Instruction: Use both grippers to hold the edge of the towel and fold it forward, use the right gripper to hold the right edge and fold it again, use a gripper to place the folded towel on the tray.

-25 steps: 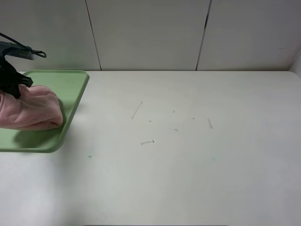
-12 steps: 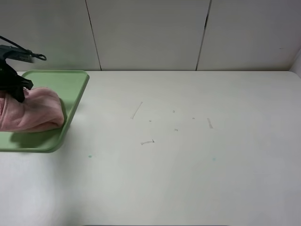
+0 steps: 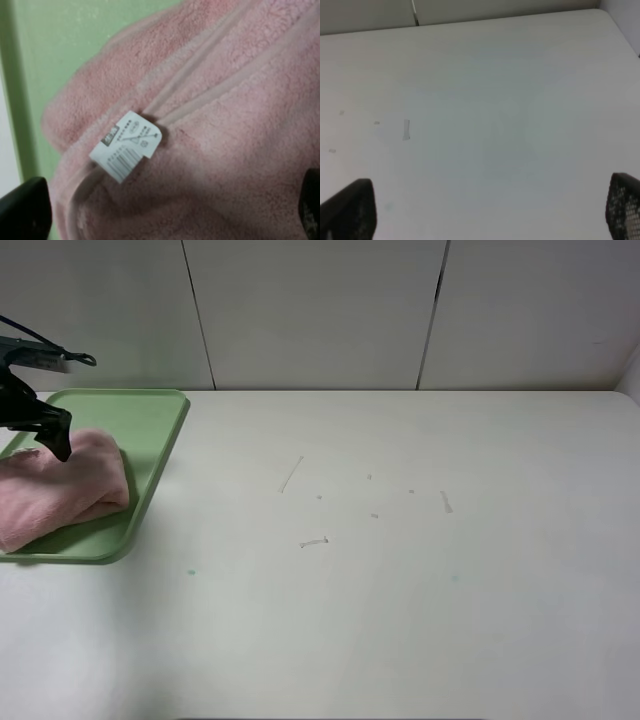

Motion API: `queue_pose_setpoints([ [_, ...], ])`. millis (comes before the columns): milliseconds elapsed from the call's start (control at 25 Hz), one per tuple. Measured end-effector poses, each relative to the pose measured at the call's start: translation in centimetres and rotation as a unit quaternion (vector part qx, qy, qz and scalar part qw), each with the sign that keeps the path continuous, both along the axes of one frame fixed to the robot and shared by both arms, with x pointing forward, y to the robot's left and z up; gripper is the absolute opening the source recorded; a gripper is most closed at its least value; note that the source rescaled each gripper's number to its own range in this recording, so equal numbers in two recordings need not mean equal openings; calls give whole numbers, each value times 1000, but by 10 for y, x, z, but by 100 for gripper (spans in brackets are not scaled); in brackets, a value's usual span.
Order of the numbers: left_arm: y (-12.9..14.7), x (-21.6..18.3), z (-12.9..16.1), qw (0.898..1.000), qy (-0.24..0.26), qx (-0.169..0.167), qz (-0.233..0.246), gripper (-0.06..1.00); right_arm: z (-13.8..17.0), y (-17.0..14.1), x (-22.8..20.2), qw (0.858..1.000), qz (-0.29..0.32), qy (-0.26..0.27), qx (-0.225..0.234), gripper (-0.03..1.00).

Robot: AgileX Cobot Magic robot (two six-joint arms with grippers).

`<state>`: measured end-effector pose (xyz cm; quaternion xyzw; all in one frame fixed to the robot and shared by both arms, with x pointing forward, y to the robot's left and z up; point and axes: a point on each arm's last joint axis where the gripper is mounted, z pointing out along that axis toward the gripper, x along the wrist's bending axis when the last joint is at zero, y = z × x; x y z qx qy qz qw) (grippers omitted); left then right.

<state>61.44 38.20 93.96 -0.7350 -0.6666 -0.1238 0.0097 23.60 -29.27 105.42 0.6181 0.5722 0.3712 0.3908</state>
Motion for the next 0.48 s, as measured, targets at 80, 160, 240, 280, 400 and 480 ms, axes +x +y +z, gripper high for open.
queue_pose_setpoints([
  [80,0,0,0,1000,0,0,0,100,0,0,0,1000,0,0,0,100],
  [160,0,-1,0,1000,3,0,1,100,0,0,0,1000,0,0,0,100],
  [240,0,-2,0,1000,8,0,1,100,0,0,0,1000,0,0,0,100],
  [280,0,-2,1,1000,11,-1,2,100,0,0,0,1000,0,0,0,100],
  [400,0,-5,8,1000,8,1,3,100,0,0,0,1000,0,0,0,100],
  [480,-1,-7,17,1000,3,2,5,100,0,0,0,1000,0,0,0,100],
])
